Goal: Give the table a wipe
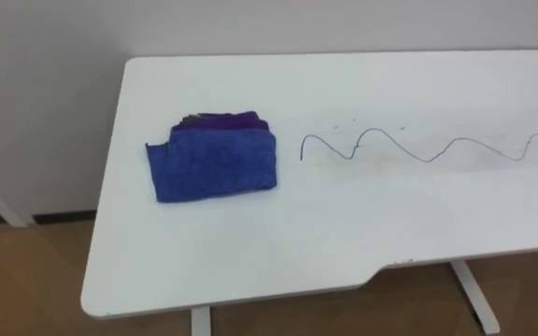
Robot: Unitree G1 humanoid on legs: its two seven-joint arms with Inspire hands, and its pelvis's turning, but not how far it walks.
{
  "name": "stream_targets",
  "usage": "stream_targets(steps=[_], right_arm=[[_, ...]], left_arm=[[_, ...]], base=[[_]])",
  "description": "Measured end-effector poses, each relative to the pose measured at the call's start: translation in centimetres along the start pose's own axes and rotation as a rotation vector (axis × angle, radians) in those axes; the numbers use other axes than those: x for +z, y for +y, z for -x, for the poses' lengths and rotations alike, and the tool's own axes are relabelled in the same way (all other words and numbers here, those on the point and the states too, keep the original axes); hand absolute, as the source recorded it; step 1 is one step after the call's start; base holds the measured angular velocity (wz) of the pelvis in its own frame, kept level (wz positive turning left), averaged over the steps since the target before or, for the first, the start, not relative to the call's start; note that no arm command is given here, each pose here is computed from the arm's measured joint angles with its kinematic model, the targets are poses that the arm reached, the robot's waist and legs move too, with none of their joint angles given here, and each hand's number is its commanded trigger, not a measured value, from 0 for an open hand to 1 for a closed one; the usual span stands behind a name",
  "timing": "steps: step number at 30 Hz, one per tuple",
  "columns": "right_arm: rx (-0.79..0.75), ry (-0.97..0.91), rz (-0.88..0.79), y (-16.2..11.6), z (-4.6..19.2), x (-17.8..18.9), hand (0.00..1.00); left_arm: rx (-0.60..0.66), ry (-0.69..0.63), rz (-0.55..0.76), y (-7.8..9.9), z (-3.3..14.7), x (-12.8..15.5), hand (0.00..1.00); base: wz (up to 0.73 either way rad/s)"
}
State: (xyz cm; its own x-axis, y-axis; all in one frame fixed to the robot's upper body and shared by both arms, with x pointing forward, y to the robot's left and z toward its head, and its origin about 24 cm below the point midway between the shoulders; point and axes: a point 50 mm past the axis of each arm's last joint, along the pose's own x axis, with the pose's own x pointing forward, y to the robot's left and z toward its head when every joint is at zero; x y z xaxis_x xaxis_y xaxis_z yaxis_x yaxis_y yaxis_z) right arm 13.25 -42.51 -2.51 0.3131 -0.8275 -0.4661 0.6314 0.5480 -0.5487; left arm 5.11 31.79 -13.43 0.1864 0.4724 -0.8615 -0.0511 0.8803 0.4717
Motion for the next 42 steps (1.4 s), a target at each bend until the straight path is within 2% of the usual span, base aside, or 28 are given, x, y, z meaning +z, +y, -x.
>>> stream_targets(steps=[2, 5, 8, 10, 13, 19, 21, 26, 34, 42], right_arm=[[0.0, -0.246, 0.046, 0.9, 1.1, 5.3, 0.0], [0.006, -0.474, 0.12, 2.7, 3.1, 9.9, 0.0], [0.032, -0.623, 0.169, 4.5, 5.3, 12.2, 0.0], [0.046, -0.686, 0.197, 5.8, 6.3, 13.5, 0.0], [0.043, -0.861, 0.292, 7.8, 9.0, 16.5, 0.0], [0.085, -1.102, 0.258, 10.5, 14.0, 21.2, 0.0], [0.121, -1.149, 0.279, 12.0, 15.4, 21.5, 0.0], [0.202, -1.252, 0.468, 15.5, 18.0, 20.6, 0.0], [0.285, -1.38, 0.778, 19.3, 21.2, 18.4, 0.0], [0.426, -1.351, 0.893, 21.8, 21.9, 15.9, 0.0]], left_arm=[[-0.015, -0.019, -0.013, -0.4, 0.0, 0.4, 0.0], [-0.034, -0.025, -0.042, -1.2, 0.1, 0.6, 0.0], [-0.062, -0.029, -0.057, -2.3, 0.2, 0.7, 0.0], [-0.074, -0.034, -0.054, -2.6, 0.2, 0.9, 0.0], [-0.084, -0.044, -0.082, -3.0, 0.2, 1.2, 0.0], [-0.116, -0.067, -0.114, -3.9, 0.3, 1.9, 0.0], [-0.123, -0.077, -0.13, -4.1, 0.4, 2.3, 0.0], [-0.163, -0.131, -0.163, -5.8, 0.6, 4.2, 0.0], [-0.217, -0.148, -0.145, -6.5, 0.8, 4.9, 0.0], [-0.223, -0.216, -0.152, -6.7, 1.1, 7.4, 0.0]], base=[[-0.08], [0.03], [0.01], [0.02], [0.1], [0.08], [0.14], [0.16], [0.04], [0.12]])
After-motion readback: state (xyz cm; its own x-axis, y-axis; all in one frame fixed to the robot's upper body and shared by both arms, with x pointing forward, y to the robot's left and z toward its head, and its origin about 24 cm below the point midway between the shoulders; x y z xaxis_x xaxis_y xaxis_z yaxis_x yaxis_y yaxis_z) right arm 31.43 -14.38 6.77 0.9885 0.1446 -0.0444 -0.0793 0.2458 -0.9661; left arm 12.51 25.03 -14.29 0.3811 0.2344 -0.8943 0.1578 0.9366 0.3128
